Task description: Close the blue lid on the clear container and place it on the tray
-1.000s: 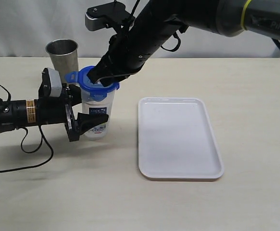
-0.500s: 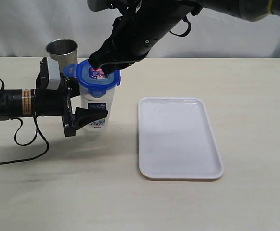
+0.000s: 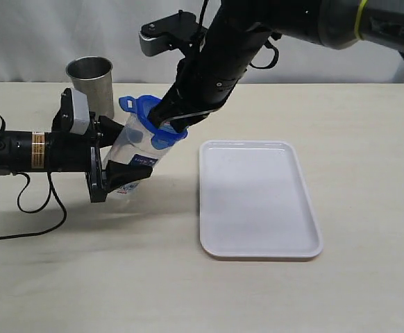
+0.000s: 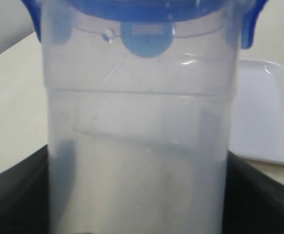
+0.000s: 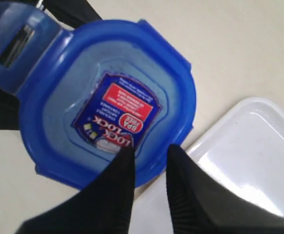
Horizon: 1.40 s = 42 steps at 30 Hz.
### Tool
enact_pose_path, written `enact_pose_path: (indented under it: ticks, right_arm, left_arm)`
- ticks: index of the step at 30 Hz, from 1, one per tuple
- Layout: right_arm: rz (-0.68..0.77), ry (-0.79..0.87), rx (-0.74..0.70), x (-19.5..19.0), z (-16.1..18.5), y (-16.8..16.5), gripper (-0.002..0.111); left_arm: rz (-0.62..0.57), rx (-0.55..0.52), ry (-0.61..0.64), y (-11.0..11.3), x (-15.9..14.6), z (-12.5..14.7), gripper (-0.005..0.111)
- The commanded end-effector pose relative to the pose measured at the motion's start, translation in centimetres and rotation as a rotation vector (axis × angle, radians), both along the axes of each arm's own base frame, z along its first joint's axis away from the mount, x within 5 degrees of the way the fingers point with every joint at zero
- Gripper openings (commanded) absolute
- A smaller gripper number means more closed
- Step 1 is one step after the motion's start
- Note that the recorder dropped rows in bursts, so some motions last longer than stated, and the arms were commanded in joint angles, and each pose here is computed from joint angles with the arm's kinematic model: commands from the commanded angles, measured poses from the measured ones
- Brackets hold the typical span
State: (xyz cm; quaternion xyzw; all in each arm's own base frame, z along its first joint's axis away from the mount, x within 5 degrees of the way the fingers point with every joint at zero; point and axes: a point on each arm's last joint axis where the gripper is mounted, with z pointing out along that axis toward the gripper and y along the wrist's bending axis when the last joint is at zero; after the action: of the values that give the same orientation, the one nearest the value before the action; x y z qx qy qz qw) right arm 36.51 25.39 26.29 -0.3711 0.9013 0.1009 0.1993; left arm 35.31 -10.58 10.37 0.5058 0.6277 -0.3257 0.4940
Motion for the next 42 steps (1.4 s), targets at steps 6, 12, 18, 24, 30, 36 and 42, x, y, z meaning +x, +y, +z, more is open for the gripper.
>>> enact_pose_path:
  ticks: [6,12,18,24,30,36,42]
  right_arm:
    - [-0.002,0.061,-0.026,0.3,-1.7,0.3,0.023]
    - [-0.014,0.001,0.026,0.9,1.9,0.8,0.023]
    - [-0.059,-0.045,0.125,1.2,5.5,1.3,0.055]
    - [0.086,0.089,0.275,-0.4,5.4,3.3,0.026]
    - [0.051,0.15,0.113,0.3,1.6,3.3,0.005]
    - [-0.031,0.108,-0.039,1.4,-0.1,2.3,0.005]
    - [-0.054,0.113,-0.132,1.8,-2.0,1.7,0.005]
  left_arm:
    - [-0.023,-0.085,-0.002,-0.3,-0.1,1.3,0.0]
    - [-0.011,-0.037,0.009,-0.2,0.0,0.9,0.0]
    - [-0.006,-0.025,0.01,-0.1,0.0,0.8,0.0]
    - [-0.006,-0.025,0.01,-0.1,0.0,0.8,0.0]
    - [-0.006,-0.025,0.01,-0.1,0.0,0.8,0.0]
    - [-0.011,-0.025,0.014,-0.1,0.0,0.7,0.0]
    - [-0.014,-0.031,0.036,-0.1,-0.1,0.7,0.0]
